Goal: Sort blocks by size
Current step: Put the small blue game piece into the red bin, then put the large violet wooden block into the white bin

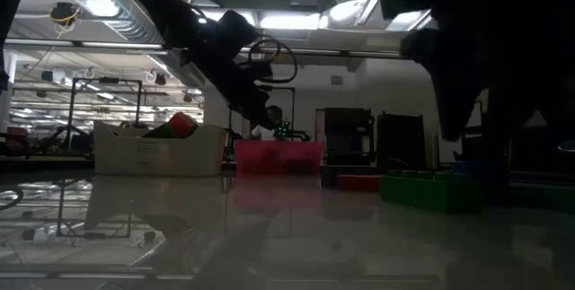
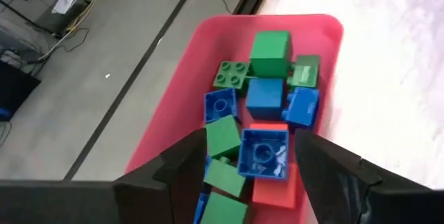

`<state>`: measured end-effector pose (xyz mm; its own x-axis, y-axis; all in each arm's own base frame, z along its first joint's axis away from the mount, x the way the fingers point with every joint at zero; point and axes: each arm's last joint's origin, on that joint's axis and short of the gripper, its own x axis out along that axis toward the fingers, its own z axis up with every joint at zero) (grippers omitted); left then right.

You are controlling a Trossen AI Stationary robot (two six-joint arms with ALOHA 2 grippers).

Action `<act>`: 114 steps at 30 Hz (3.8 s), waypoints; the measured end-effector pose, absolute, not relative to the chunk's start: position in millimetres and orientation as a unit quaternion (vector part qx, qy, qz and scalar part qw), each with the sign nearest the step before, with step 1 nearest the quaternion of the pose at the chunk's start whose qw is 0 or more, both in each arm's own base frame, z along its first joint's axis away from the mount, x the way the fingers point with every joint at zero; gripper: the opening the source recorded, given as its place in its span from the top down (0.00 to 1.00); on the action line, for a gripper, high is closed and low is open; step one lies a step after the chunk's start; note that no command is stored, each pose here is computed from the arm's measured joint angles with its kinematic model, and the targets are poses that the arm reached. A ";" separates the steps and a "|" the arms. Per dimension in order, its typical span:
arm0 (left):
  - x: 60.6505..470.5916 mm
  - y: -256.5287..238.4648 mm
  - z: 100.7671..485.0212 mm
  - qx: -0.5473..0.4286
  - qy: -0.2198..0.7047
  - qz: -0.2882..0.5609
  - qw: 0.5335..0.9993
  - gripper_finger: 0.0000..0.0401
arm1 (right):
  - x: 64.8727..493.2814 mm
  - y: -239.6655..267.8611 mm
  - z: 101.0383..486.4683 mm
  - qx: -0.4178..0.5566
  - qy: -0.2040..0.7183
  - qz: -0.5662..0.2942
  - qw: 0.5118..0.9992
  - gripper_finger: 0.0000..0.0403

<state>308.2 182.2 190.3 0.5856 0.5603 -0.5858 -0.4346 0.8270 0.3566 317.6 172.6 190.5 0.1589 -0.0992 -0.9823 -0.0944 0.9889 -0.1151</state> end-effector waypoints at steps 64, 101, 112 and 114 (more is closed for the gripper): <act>271.8 29.1 221.2 0.013 0.545 0.050 0.837 0.56 | 404.7 -164.1 250.5 -0.313 0.439 -0.166 0.826 0.76; 277.7 -29.2 173.4 0.041 0.347 -0.029 0.937 0.56 | 373.3 -53.0 228.1 -0.245 0.622 0.113 0.735 0.48; 277.6 -29.2 173.2 0.036 0.348 -0.027 0.936 0.56 | 370.8 -8.0 198.1 -0.243 0.602 0.179 0.739 0.48; 277.6 -29.2 173.4 0.032 0.348 -0.025 0.937 0.56 | 368.3 -4.0 193.1 -0.233 0.607 0.182 0.738 0.48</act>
<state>277.6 -29.2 173.4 0.7569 -0.0246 -0.6531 0.0687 0.9967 0.0421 368.3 -4.0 193.1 0.1971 -0.0153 -0.9803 -0.5515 0.8250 -0.1238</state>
